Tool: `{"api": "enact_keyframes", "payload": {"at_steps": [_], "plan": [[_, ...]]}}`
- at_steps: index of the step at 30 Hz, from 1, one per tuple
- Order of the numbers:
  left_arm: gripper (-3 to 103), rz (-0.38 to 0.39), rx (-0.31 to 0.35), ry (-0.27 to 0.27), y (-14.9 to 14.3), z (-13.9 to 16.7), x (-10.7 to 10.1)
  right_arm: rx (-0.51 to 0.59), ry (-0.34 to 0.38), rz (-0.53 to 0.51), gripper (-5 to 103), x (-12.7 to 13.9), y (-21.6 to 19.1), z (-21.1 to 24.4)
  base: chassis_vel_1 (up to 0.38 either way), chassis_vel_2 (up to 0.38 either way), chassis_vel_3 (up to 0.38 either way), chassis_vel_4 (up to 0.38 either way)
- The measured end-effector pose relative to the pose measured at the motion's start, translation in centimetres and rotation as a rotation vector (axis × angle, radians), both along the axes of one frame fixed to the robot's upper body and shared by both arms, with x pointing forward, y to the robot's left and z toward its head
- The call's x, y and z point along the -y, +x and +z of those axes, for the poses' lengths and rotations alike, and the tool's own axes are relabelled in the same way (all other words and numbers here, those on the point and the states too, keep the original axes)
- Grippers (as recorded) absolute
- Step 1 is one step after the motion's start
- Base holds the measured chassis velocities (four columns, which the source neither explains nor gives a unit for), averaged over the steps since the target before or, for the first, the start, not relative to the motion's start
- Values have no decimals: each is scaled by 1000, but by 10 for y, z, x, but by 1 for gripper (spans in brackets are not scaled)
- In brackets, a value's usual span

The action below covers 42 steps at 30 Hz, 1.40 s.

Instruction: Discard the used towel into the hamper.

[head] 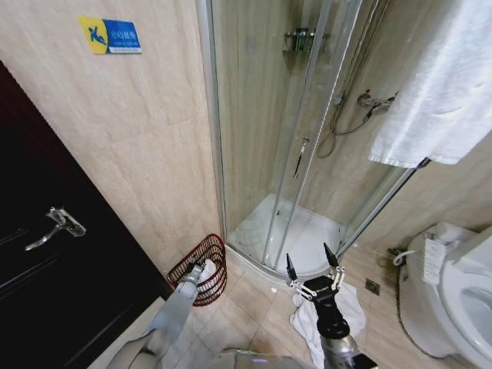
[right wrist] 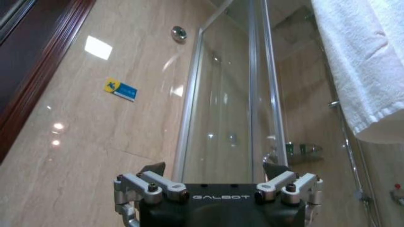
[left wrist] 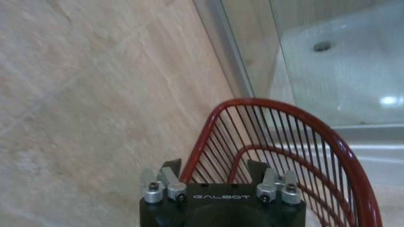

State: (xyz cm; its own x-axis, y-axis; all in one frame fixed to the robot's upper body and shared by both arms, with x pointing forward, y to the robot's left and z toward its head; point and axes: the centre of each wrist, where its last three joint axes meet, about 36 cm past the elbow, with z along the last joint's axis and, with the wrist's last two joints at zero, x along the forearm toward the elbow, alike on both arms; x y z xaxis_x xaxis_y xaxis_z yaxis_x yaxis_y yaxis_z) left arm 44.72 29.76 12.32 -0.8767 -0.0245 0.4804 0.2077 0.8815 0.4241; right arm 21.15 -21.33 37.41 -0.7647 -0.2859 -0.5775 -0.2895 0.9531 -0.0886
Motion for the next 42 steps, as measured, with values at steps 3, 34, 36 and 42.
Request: {"api": "enact_keyframes", "payload": {"at_steps": [3, 34, 36, 42], "plan": [[83, 4, -1, -39, -2, 14, -2, -3, 1, 0, 100, 0, 0, -1, 0, 0, 0, 0], [100, 24, 115, -616, -193, 251, 46, -128, 42, -130, 100, -5, 13, 25, 0, 0, 0, 0], [100, 35, 140, -623, -197, 258, 48, -136, 46, -144, 100, -5, 14, 28, 0, 0, 0, 0], [100, 42, 298, -656, -212, 309, 62, -127, 60, -153, 100, -6, 16, 43, 0, 0, 0, 0]]}}
